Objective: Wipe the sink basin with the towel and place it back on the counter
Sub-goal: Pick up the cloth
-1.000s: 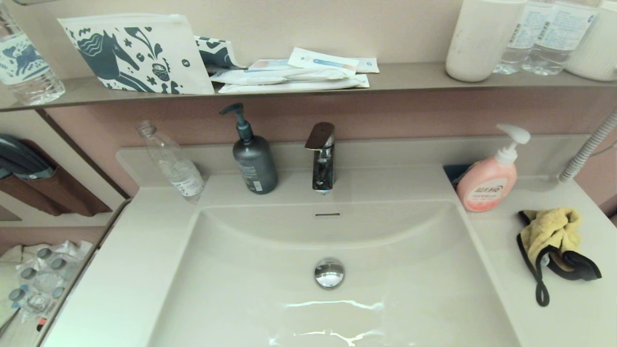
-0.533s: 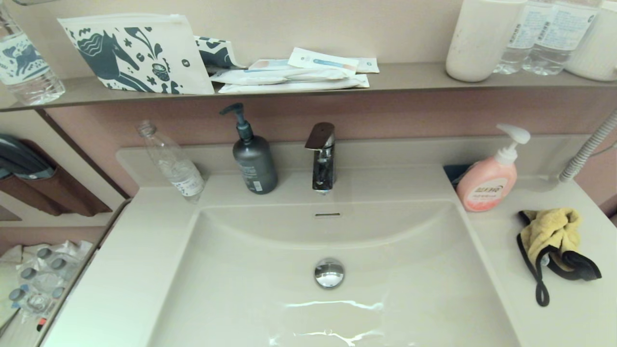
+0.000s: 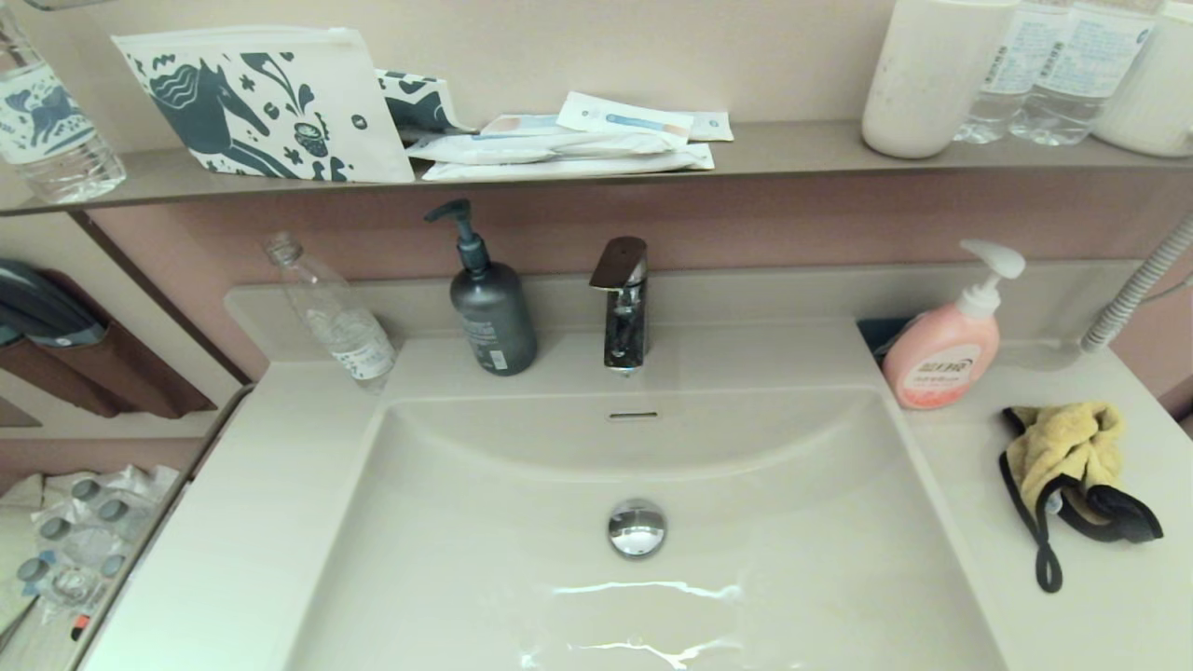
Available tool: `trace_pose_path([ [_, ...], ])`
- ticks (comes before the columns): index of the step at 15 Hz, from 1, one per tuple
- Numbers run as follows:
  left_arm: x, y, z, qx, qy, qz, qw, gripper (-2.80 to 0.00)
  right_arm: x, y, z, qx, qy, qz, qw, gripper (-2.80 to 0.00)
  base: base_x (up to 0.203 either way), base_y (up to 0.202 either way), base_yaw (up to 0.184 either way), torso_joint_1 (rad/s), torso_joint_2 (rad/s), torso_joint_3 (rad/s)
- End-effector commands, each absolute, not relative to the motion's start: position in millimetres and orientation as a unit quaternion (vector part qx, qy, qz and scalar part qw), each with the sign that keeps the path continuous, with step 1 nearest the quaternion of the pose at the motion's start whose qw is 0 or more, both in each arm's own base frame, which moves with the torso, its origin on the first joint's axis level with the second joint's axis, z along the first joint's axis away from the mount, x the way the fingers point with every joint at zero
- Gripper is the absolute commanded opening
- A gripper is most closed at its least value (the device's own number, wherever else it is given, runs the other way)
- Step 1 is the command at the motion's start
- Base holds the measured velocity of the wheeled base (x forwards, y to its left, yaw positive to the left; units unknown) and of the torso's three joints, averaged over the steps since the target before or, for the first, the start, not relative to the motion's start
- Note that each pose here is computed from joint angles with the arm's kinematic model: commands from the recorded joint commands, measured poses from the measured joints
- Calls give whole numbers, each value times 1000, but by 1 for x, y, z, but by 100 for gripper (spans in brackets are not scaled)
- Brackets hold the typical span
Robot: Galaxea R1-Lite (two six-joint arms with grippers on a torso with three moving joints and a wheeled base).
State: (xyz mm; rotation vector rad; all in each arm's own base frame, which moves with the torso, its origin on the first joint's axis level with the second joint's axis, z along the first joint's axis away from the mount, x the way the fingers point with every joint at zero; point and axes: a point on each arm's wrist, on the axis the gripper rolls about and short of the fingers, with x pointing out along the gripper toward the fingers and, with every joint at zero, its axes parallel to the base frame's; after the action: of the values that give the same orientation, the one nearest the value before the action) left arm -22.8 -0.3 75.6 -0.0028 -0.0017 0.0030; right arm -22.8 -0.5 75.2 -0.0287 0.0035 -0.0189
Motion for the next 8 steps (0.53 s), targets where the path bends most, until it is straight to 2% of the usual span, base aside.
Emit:
trace_pose_path([
  [1,-23,0,76,-2,0,2,1000,-280,-23,0,75,-29,4,-6,1000,-280,0,0,0,0,0,0],
  [4,-23,0,76,-2,0,2,1000,-280,-24,0,81,-31,-1,-4,1000,-280,0,0,0,0,0,0],
  [8,-23,0,76,-2,0,2,1000,-280,-15,0,132,-21,18,-7,1000,-280,0,0,0,0,0,0],
])
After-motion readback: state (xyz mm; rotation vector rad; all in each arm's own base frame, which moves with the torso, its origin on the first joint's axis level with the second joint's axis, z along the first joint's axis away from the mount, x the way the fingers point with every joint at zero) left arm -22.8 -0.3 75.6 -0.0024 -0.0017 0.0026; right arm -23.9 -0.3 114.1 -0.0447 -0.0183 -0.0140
